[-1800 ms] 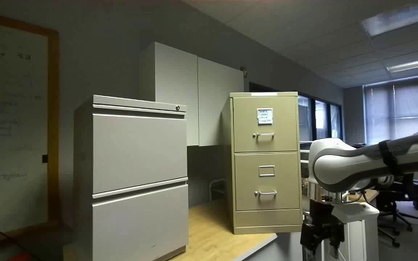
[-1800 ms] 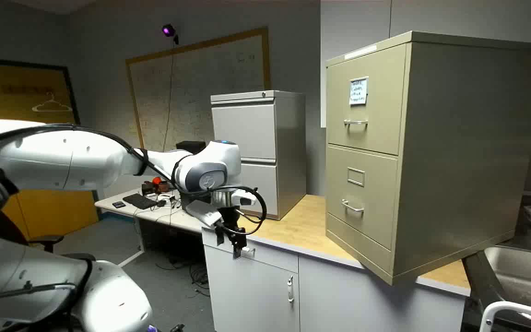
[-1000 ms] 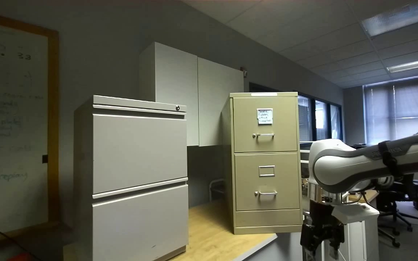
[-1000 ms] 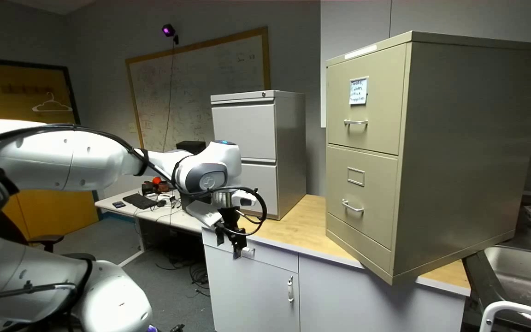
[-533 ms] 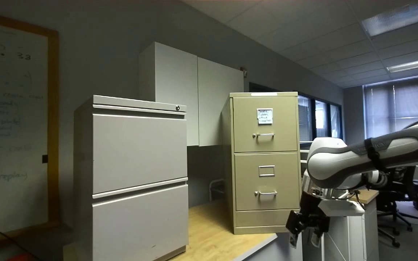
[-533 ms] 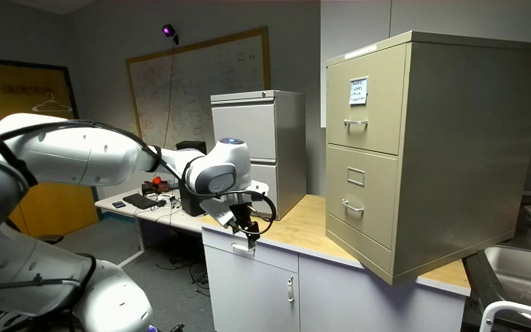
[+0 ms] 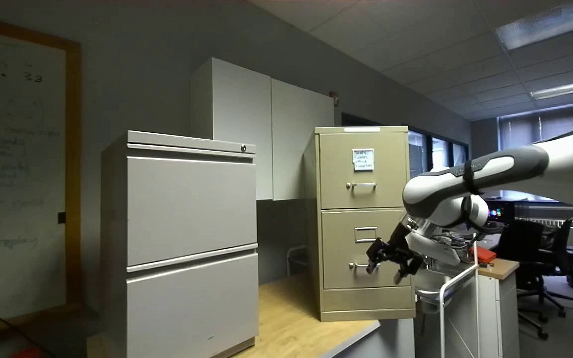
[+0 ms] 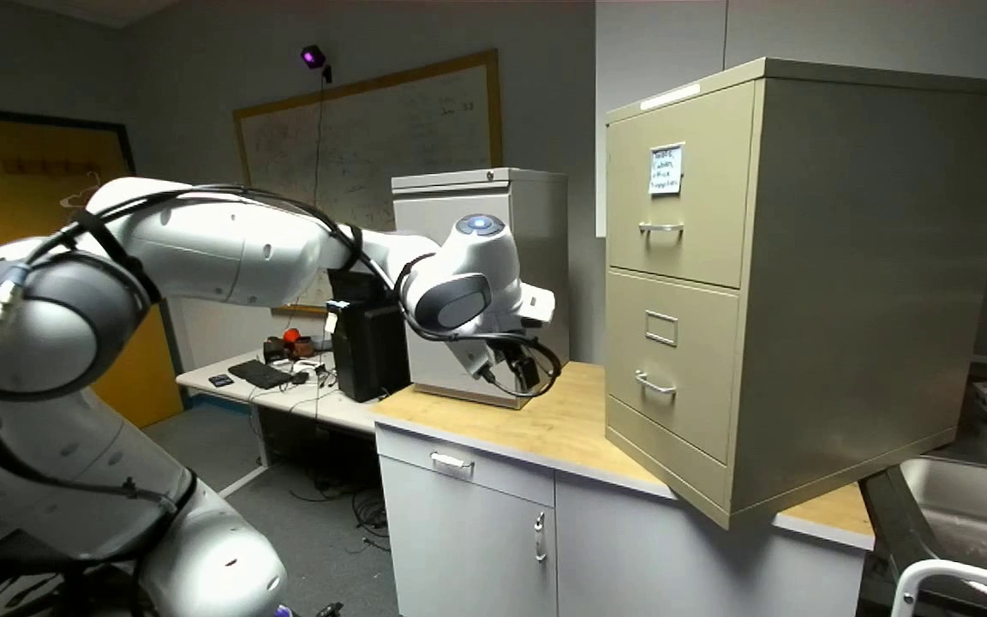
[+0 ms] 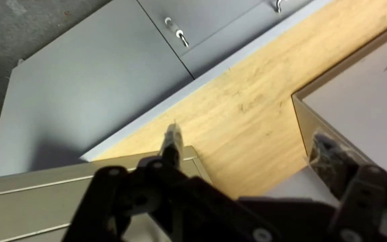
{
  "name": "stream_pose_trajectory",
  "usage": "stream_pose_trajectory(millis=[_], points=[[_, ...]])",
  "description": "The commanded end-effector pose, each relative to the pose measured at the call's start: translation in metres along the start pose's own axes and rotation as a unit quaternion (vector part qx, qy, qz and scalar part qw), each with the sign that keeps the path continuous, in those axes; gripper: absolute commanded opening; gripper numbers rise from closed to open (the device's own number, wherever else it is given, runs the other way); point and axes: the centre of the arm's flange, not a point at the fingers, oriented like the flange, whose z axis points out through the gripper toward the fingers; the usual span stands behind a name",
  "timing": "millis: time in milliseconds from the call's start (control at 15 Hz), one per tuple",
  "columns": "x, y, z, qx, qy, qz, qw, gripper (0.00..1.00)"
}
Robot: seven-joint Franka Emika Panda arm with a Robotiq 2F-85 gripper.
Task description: Open the bottom drawer of the beige file cabinet
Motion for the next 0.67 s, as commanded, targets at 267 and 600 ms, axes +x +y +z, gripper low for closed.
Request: stream_pose_trajectory(millis=[267, 600], points=[[0.138, 0.022, -0.004, 0.044, 0.062, 0.086, 0.9934, 1.00], [0.193, 0.048, 0.008, 0.054, 0.076, 0.139, 0.9858, 1.00]])
